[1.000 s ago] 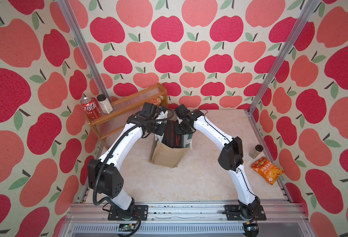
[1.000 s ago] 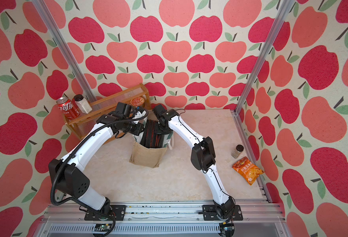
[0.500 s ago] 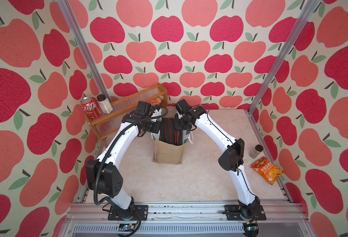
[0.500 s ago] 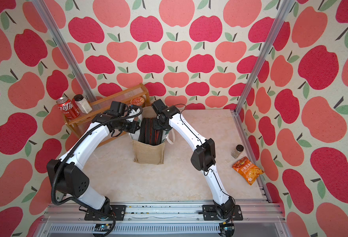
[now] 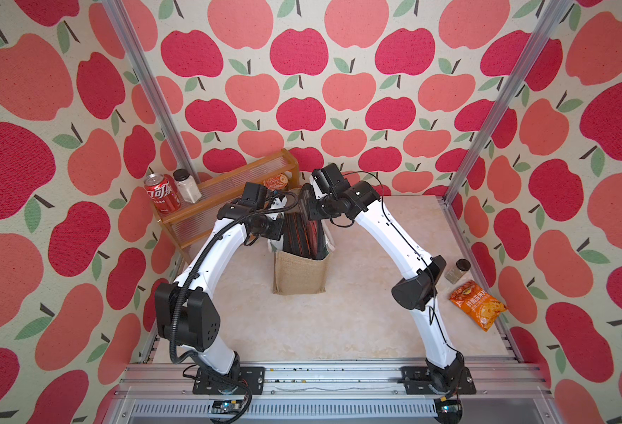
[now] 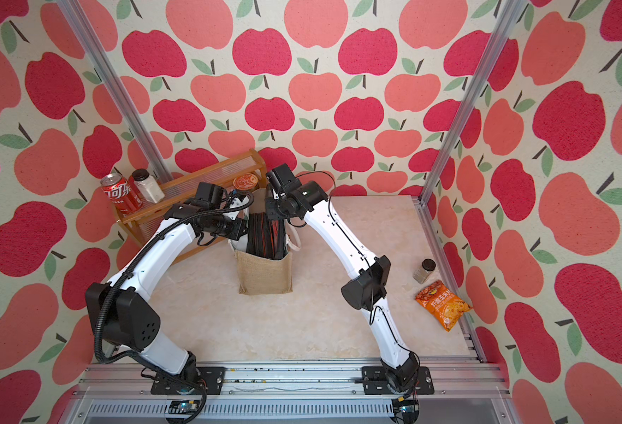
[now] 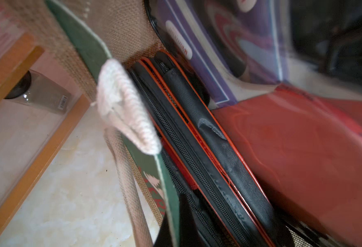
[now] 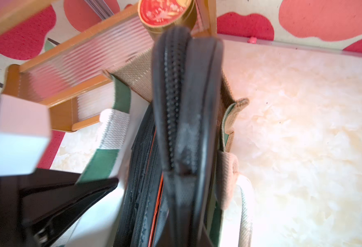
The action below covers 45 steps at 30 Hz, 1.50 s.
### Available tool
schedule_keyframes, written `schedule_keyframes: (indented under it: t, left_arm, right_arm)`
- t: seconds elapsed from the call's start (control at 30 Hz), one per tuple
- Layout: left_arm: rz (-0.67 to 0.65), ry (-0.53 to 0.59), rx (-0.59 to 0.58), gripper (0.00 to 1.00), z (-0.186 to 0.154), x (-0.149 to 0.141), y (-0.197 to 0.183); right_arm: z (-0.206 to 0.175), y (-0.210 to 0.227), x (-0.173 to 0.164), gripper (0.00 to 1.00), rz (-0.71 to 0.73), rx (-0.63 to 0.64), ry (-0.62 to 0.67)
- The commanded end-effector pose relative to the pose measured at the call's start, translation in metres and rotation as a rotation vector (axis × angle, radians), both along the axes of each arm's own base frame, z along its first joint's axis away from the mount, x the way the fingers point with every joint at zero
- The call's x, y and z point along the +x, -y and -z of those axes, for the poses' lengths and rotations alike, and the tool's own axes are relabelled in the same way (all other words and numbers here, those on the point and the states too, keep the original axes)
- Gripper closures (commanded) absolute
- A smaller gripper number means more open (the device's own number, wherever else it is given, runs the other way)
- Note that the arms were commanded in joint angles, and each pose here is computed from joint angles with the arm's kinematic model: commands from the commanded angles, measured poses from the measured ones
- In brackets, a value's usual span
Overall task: Remove the ping pong set from the canvas bag
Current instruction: Pick up the ping pong set from the canvas bag, then place the ping pong set at the center of the board.
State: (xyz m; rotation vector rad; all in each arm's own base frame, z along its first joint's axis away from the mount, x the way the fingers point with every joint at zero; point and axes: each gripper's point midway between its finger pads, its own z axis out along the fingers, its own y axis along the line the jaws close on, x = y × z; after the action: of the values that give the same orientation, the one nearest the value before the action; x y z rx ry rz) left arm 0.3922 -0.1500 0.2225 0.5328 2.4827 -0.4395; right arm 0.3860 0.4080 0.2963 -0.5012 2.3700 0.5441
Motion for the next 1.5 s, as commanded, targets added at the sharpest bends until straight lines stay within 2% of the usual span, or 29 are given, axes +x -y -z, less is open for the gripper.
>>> schedule_keyframes:
  t: [0.0,0.3,0.57,0.73,1.0,1.27,1.47]
  left_arm:
    - [0.006,0.050,0.024,1.00,-0.006,0.004,-0.013]
    - [0.014,0.044,0.037,1.00,-0.004,-0.004,-0.028]
    - [0.030,0.032,0.047,1.00,0.000,-0.012,-0.032]
    - [0.016,0.028,0.040,1.00,-0.001,-0.016,-0.037]
    - [-0.009,0.031,0.038,1.00,-0.004,-0.019,-0.043]
    - [-0.023,0.030,0.045,1.00,-0.003,-0.022,-0.048]
    - [-0.040,0.031,0.046,1.00,-0.004,-0.026,-0.053]
  right_arm:
    - [-0.119,0.023,-0.022,1.00,-0.055,0.158,0.230]
    - [-0.181,0.070,-0.002,1.00,0.000,0.332,0.325]
    - [-0.188,0.112,0.028,1.00,0.089,0.441,0.304]
    - [-0.151,0.147,0.071,1.00,0.177,0.482,0.224]
    - [-0.060,0.177,0.150,1.00,0.273,0.555,0.060]
    - [0.026,0.168,0.218,1.00,0.209,0.669,-0.113]
    - [0.068,0.156,0.248,1.00,0.150,0.747,-0.187]
